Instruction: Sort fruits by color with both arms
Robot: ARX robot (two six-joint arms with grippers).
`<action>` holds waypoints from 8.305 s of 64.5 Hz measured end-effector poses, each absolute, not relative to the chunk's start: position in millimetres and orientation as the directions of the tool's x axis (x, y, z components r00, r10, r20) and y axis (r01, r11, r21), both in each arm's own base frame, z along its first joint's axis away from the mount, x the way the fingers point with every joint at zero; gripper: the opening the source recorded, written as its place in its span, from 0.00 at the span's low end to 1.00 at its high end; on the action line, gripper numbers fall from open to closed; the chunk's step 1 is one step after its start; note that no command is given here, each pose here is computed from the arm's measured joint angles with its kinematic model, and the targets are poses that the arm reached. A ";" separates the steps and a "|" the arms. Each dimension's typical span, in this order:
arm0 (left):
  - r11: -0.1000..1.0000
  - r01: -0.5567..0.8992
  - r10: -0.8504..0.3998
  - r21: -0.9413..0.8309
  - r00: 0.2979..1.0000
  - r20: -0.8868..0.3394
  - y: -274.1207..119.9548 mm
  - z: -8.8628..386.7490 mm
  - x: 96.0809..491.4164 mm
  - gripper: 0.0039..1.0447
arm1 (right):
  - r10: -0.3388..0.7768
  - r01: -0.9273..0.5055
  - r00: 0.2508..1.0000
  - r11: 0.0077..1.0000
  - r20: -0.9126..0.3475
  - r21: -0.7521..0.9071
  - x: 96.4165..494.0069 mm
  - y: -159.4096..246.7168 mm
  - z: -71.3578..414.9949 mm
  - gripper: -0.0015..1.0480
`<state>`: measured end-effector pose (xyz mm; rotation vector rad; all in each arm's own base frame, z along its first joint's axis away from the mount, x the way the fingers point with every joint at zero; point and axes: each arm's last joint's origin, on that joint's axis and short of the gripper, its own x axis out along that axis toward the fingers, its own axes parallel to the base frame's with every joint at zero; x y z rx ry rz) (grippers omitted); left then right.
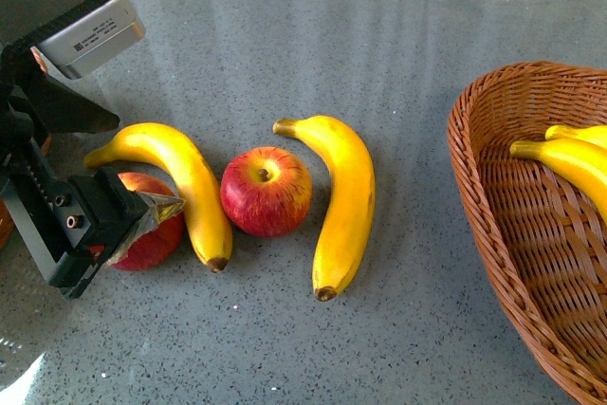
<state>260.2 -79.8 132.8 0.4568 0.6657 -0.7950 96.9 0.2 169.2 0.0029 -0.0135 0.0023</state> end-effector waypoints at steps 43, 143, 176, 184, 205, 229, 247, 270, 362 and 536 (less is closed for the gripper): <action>0.587 0.801 -0.433 0.118 0.434 -0.790 -73.0 108.6 278.6 0.91 | 0.002 -0.002 1.000 1.000 0.014 0.003 96.9 0.2 169.2 0.91; 0.578 0.810 -0.401 0.096 0.384 -0.832 -76.4 85.3 280.8 0.69 | 0.002 -0.002 1.000 1.000 0.014 0.003 96.9 0.2 169.2 0.91; 0.742 0.654 -0.407 0.148 0.615 -0.676 -27.6 184.5 289.9 0.68 | 0.002 -0.002 1.000 1.000 0.014 0.003 96.9 0.2 169.2 0.91; 0.852 0.499 -0.293 0.160 0.707 -0.643 16.0 201.2 320.3 0.68 | 0.002 -0.002 1.000 1.000 0.014 0.002 96.9 0.2 169.2 0.91; 0.950 0.295 -0.147 0.098 0.703 -0.696 66.8 175.3 346.5 0.68 | 0.003 -0.003 1.000 1.000 0.014 0.003 96.9 0.2 169.2 0.91; 0.959 0.274 -0.127 0.076 0.649 -0.750 64.0 145.9 353.7 0.68 | 0.002 -0.002 1.000 1.000 0.014 0.003 96.9 0.2 169.2 0.91; 0.958 0.277 -0.125 0.069 0.625 -0.771 65.3 135.5 349.7 0.91 | 0.002 -0.002 1.000 1.000 0.014 0.003 96.9 0.2 169.2 0.91; 0.853 0.522 -0.398 0.009 0.661 -0.637 30.1 171.8 322.6 0.91 | 0.002 -0.002 1.000 1.000 0.014 0.002 96.9 0.2 169.2 0.91; 0.297 0.951 -0.643 0.090 0.269 -0.717 -133.1 121.4 303.8 0.91 | 0.002 -0.002 1.000 1.000 0.014 0.003 96.9 0.2 169.2 0.91; 0.847 0.512 -0.262 0.141 0.634 -0.728 76.3 160.8 319.7 0.70 | 0.002 -0.002 1.000 1.000 0.014 0.002 96.9 0.2 169.2 0.91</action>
